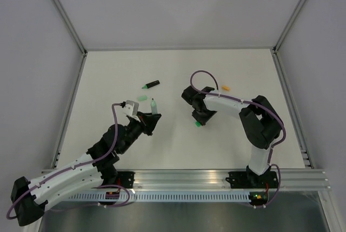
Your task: Insert the pens into the pen caps
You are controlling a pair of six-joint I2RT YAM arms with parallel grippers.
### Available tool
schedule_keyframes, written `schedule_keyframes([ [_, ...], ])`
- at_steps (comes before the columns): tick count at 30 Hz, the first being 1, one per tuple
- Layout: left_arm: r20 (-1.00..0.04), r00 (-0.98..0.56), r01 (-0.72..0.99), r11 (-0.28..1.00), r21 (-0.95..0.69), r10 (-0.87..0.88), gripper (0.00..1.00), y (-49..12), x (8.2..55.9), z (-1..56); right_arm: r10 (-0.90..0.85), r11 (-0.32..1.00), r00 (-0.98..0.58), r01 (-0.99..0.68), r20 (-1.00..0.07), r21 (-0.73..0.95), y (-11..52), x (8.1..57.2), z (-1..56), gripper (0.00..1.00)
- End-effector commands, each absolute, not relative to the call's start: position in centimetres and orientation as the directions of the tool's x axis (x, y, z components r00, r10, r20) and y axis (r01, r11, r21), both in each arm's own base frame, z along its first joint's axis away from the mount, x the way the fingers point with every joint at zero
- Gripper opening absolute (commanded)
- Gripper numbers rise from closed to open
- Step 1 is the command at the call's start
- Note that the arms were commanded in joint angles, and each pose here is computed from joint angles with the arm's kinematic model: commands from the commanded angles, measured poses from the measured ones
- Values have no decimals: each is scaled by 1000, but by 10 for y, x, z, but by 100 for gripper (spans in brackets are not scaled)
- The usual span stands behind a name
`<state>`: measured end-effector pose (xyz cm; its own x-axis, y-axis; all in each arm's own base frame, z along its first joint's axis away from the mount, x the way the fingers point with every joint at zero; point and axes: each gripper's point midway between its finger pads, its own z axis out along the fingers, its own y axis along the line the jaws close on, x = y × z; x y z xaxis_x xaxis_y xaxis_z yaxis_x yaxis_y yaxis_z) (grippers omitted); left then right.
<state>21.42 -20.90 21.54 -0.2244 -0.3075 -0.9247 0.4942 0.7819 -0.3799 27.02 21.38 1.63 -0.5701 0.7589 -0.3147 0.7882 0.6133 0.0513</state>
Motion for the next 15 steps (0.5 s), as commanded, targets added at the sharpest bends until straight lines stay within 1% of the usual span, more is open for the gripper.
schedule_keyframes([
  [1,-941,-163,702,636,-321,-295,2,-243,195,259,655,717,-603,686,-456,124,198,295,58,0],
  [2,-945,-165,725,615,-311,-283,2,-249,192,261,648,722,-578,674,-497,157,192,299,78,0],
  [3,-948,-178,744,594,-306,-264,2,-258,191,256,602,748,-566,647,-563,149,180,305,91,0],
  [5,-951,-198,812,505,-294,-236,2,-274,178,256,567,781,-540,592,-622,199,172,309,123,0],
  [6,-952,-214,827,479,-295,-218,2,-281,175,251,511,826,-555,528,-657,198,171,313,136,0],
  [7,-953,-214,862,418,-287,-213,2,-288,165,256,489,838,-537,508,-687,200,165,315,148,0],
  [8,-952,-222,874,391,-290,-209,2,-291,161,257,485,847,-516,477,-706,233,161,313,168,0],
  [9,-952,-231,878,378,-293,-200,2,-295,160,255,438,878,-519,422,-734,225,160,314,181,0],
  [10,-950,-242,874,382,-301,-195,2,-295,161,253,431,885,-506,398,-747,241,158,313,192,0],
  [12,-949,-255,857,410,-311,-186,2,-295,166,252,467,877,-438,344,-768,337,154,309,228,0],
  [13,-950,-257,846,434,-310,-179,2,-294,171,250,433,898,-438,277,-788,340,156,308,239,0],
  [14,-952,-252,842,445,-304,-174,2,-294,173,248,445,895,-439,191,-781,403,163,298,255,0],
  [15,-951,-254,839,449,-306,-174,2,-294,174,248,451,889,-426,139,-785,435,166,295,265,0],
])
